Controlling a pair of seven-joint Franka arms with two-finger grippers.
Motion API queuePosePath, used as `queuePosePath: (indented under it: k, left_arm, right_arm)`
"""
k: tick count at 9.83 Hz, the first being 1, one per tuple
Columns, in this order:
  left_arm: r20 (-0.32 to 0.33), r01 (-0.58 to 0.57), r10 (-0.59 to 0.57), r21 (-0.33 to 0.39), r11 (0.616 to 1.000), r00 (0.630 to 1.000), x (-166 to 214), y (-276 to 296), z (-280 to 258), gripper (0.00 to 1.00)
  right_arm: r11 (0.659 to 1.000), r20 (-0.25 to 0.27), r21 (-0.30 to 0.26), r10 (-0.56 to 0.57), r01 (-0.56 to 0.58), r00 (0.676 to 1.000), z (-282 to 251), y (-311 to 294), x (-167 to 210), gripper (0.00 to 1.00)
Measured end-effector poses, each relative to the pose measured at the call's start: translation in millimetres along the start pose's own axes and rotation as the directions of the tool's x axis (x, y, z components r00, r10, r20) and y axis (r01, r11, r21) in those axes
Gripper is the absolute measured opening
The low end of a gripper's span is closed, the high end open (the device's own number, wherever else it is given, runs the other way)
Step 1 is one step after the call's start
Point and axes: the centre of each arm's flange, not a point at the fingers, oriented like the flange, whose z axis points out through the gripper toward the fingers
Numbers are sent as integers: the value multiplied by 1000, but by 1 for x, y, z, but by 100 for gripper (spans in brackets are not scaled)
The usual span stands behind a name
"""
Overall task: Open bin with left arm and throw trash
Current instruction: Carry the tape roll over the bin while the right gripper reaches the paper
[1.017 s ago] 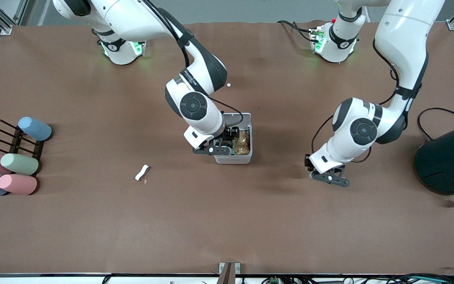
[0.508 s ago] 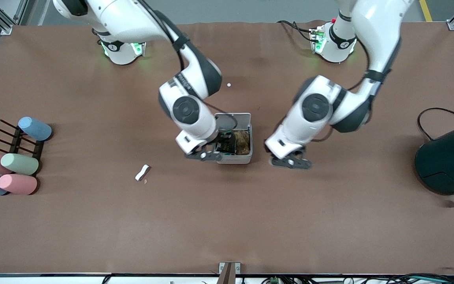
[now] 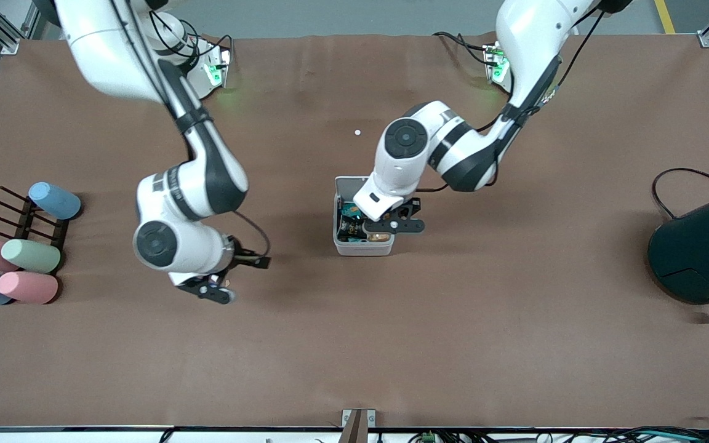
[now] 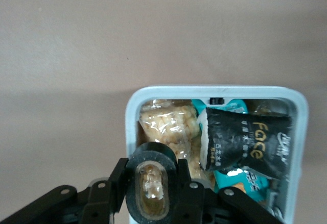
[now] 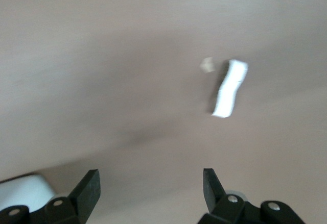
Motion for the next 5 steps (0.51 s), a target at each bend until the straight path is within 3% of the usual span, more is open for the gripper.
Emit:
queuePosePath:
  k: [2, 5]
  left_arm:
    - [-13, 3, -3, 11, 1000, 1000, 3, 1, 1, 43]
    - [-19, 14, -13, 19, 1000, 1000, 11, -7, 3, 84]
  right_arm:
    - [999, -1, -3, 54, -54, 999, 37, 33, 14, 92]
    - [992, -70, 30, 121, -119, 990, 84, 73, 27, 97]
